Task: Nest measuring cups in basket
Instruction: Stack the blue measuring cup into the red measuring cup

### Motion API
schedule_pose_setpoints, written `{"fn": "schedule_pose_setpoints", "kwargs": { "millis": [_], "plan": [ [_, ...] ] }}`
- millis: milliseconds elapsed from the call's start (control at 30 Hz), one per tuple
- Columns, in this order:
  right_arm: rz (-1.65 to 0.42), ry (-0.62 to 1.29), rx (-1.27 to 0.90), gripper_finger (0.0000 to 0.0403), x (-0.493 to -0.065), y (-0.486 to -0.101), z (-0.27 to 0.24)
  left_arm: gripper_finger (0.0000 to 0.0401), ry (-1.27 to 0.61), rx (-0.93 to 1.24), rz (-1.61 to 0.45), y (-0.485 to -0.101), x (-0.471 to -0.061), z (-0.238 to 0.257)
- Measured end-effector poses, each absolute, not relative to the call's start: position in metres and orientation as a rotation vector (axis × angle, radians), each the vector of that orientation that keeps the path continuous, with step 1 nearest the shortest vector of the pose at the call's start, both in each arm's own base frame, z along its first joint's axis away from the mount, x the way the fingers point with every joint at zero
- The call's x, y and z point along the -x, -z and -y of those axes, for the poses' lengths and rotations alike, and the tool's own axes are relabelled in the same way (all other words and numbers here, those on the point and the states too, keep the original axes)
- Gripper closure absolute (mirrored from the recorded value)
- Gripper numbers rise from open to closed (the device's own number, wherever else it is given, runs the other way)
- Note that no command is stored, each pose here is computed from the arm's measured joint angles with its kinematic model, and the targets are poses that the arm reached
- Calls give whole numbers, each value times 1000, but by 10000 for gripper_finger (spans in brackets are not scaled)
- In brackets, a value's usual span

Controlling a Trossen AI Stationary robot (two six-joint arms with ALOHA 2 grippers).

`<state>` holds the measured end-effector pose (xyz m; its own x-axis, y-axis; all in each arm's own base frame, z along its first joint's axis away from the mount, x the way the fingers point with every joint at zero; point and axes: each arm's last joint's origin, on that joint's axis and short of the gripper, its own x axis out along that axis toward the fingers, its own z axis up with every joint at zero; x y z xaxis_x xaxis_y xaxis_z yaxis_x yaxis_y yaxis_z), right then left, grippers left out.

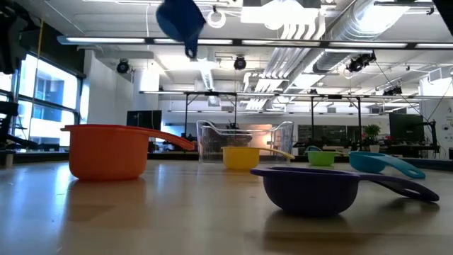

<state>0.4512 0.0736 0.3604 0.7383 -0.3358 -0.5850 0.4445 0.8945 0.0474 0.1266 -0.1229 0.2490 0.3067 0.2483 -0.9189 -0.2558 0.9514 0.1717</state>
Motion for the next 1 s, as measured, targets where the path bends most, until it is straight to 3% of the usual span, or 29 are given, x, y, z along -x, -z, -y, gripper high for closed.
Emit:
{"fn": "schedule_pose_setpoints", "kwargs": {
  "millis": [267, 567, 1000],
  "plan": [
    [-779, 436, -242, 386, -473, -313, -99, 327, -361, 83, -1116, -260, -121, 114],
    [-882, 323, -97, 386, -492, -255, -134, 327, -373, 117, -1121, -260, -121, 115],
    [-858, 149, 77, 386, -511, -218, -157, 327, -372, 118, -1121, -260, -121, 115]
  ]
}}
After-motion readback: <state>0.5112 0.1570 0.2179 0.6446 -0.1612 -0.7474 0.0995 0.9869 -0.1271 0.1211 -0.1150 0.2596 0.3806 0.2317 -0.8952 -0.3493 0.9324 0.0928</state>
